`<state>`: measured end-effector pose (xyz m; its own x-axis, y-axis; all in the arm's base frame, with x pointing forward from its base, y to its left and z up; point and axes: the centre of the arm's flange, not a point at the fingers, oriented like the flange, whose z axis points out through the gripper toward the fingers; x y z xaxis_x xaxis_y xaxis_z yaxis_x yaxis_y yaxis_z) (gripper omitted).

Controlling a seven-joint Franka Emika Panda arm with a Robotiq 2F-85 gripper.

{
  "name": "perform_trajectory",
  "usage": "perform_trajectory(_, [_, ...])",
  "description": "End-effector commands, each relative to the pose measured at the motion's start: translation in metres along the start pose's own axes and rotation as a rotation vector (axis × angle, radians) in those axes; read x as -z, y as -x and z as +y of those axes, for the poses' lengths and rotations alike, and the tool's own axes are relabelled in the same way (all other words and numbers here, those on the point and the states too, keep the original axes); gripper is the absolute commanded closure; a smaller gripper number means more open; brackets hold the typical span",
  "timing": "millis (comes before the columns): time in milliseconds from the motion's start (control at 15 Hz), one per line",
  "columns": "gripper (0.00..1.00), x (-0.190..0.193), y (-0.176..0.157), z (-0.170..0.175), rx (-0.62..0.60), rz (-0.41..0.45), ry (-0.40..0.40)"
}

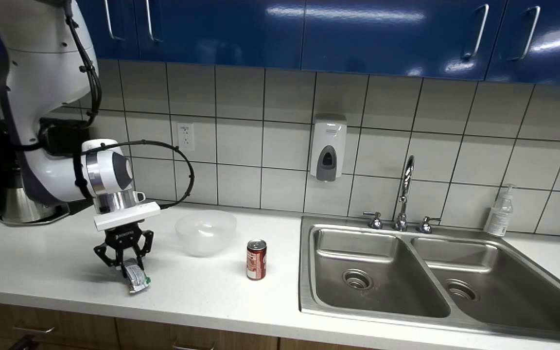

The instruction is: Put the green packet in the bowl

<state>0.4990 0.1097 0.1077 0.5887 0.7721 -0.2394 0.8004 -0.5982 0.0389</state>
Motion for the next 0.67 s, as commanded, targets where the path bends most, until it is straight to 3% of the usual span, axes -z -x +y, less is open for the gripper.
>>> perform_trajectory(0, [0.86, 0.049, 0.023, -0.011, -0.010, 0.022, 0.026])
perform_trajectory(267, [0.86, 0.085, 0.037, -0.007, -0.035, 0.057, 0.047])
perform_trajectory(600, [0.86, 0.121, 0.061, 0.022, -0.077, 0.075, 0.068])
